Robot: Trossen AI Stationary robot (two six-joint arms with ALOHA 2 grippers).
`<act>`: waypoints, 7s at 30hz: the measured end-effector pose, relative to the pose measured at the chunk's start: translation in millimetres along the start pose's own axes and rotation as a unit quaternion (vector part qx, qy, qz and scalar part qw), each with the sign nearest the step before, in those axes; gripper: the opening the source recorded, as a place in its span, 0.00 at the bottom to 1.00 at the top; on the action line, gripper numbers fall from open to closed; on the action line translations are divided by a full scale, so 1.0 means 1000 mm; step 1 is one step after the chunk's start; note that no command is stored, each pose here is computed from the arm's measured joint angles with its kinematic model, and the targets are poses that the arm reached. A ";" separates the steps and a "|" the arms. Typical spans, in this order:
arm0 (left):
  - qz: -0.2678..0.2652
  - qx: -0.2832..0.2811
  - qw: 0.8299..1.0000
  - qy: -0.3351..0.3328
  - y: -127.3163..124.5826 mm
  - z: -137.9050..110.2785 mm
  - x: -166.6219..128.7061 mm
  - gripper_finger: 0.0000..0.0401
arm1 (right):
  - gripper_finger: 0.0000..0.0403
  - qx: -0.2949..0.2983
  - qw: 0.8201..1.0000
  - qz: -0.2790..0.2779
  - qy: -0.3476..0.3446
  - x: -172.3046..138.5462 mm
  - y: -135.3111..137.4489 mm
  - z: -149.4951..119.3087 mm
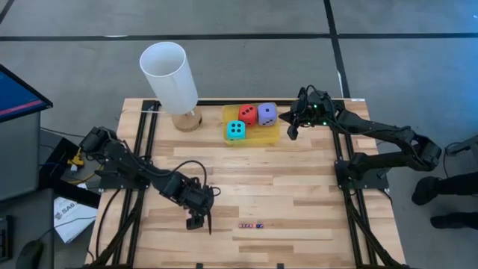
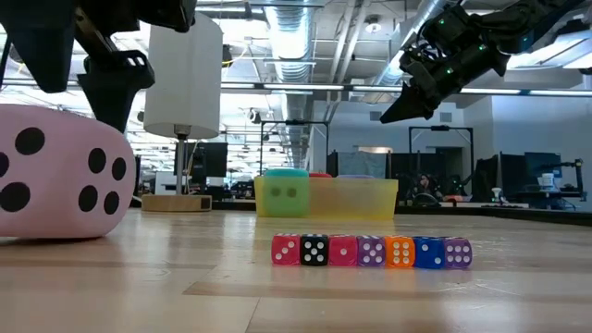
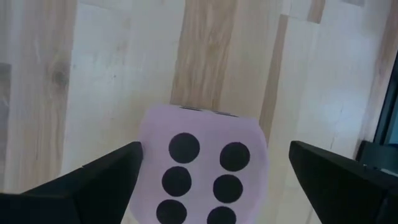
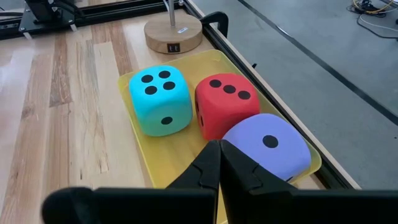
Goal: Pick & Place Dice
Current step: Put the big pink dice into the yellow bin
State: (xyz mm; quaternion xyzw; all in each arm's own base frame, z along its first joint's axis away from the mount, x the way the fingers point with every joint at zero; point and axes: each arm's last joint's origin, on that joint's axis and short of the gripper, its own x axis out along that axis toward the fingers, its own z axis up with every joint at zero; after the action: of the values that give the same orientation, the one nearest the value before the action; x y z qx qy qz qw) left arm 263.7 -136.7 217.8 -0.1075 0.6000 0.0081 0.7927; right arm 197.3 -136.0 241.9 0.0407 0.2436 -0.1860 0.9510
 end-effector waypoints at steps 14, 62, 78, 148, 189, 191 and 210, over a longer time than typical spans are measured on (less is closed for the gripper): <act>0.001 -0.002 1.000 -0.001 0.000 0.001 0.000 0.99 | 0.00 -0.004 1.000 0.000 0.000 0.000 0.000 0.000; 0.050 0.046 0.998 -0.001 -0.008 -0.023 0.011 0.99 | 0.00 -0.004 1.000 0.000 0.001 0.000 0.000 0.000; 0.025 0.026 0.999 -0.031 -0.009 -0.021 0.002 0.99 | 0.00 -0.004 1.000 0.000 0.000 0.000 0.000 0.000; 0.018 0.100 0.985 -0.142 -0.014 -0.014 0.016 0.99 | 0.00 -0.001 1.000 0.003 0.020 0.000 0.001 -0.004; 0.204 -0.029 0.838 -0.505 0.194 0.119 -0.048 0.99 | 0.00 -0.036 0.999 -0.005 -0.021 0.000 -0.001 0.004; 0.207 -0.033 0.837 -0.505 0.197 0.118 -0.049 0.99 | 0.00 -0.036 0.999 -0.005 -0.024 0.000 -0.001 0.005; 0.209 -0.033 0.834 -0.510 0.199 0.119 -0.050 0.99 | 0.00 -0.034 0.999 -0.003 -0.019 0.000 0.000 0.004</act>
State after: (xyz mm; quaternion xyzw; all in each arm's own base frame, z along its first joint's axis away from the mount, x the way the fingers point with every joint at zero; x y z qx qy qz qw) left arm 334.3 84.5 264.3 0.0136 0.1184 0.2475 0.9615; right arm 198.9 -137.0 245.1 0.0039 0.2320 -0.1811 0.9557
